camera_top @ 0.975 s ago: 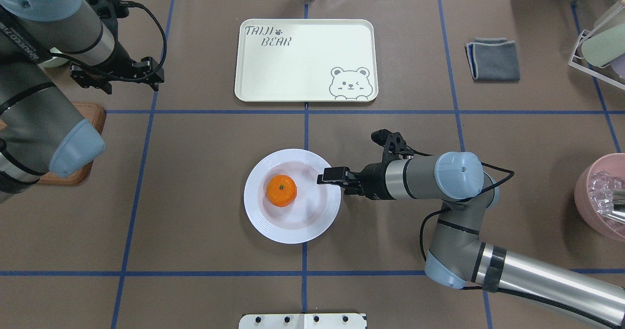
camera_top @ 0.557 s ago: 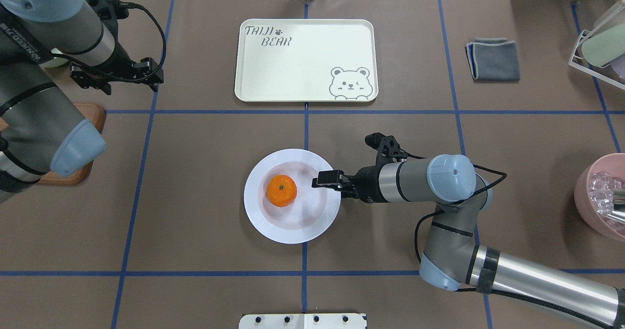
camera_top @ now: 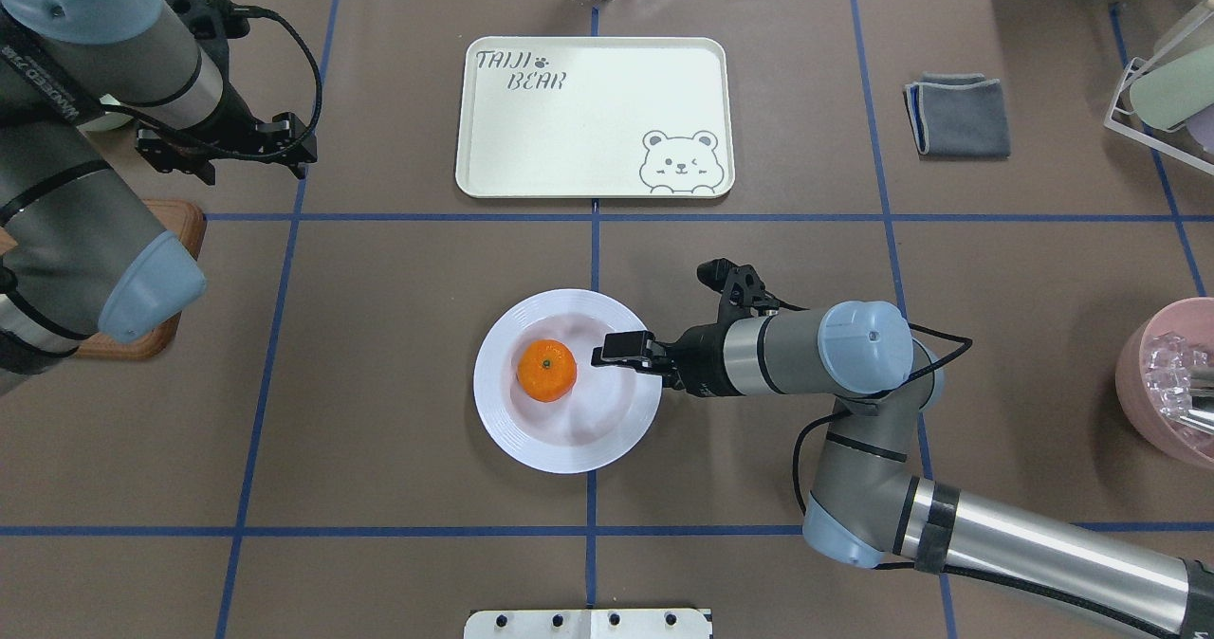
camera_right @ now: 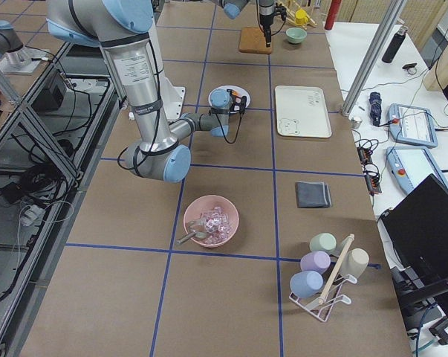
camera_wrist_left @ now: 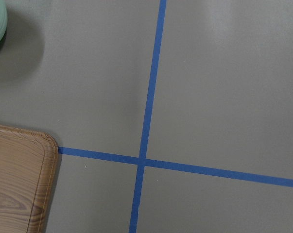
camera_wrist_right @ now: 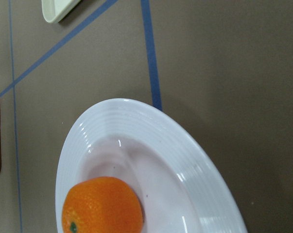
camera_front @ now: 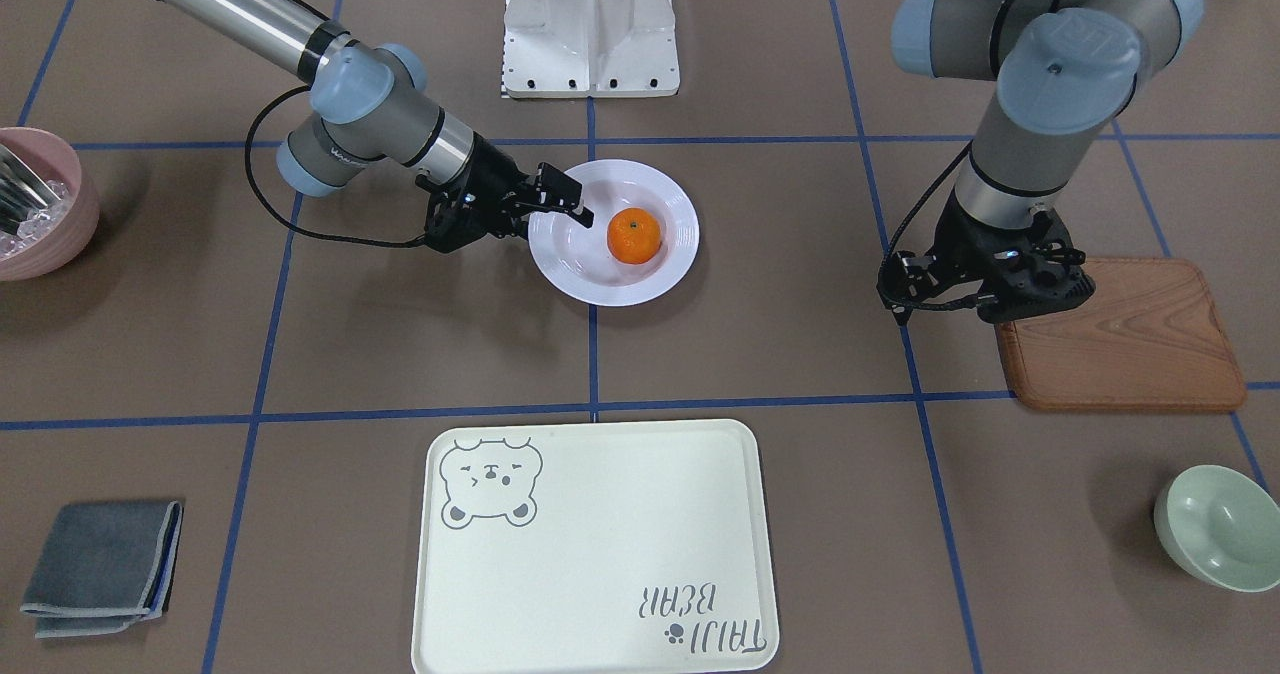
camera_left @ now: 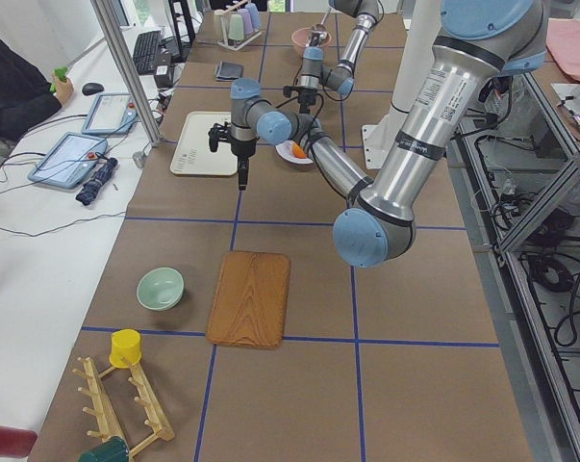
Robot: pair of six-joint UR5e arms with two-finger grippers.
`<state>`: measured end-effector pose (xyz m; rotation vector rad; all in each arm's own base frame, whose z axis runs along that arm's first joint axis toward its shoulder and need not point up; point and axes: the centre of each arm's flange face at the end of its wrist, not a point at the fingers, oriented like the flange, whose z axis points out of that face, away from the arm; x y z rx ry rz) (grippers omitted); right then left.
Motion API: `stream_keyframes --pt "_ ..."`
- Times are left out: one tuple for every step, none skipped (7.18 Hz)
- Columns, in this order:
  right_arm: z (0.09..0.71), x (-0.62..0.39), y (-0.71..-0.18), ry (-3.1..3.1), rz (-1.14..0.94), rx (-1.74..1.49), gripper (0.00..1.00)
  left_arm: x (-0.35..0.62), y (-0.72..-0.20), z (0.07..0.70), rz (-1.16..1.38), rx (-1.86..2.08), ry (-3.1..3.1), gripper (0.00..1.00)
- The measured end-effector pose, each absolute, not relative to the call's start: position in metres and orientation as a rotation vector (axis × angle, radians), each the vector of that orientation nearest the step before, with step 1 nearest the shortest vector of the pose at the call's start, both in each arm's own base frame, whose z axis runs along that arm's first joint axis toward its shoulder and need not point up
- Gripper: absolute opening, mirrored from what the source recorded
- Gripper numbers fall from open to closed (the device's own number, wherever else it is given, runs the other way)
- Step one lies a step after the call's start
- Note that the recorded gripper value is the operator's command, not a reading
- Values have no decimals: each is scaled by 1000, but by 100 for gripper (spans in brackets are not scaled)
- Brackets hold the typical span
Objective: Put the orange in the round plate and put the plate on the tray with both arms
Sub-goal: 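Grip the rim of the white plate nearest the right gripper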
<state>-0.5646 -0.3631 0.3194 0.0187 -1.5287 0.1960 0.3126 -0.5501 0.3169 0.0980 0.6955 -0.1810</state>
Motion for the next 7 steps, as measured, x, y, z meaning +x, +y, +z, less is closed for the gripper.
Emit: stream_keyframes --pt "316 -569 -359 -1533 194 15 100 312 -550 318 -182 98 694 99" --pt "314 -572 -356 -1535 194 16 100 312 -550 318 -182 97 694 99" --pt "313 -574 -355 -1535 195 16 100 312 -550 319 -182 97 693 99" --pt "314 -575 -354 -1533 196 17 100 312 -550 318 -182 97 693 99" --pt "315 -576 -354 -1530 197 16 100 312 -550 318 -182 97 694 99" --pt "316 -576 -354 -1528 198 16 100 313 -550 318 -182 97 694 99" --pt "316 -577 -355 -1528 200 18 98 313 -550 318 -182 97 693 99"
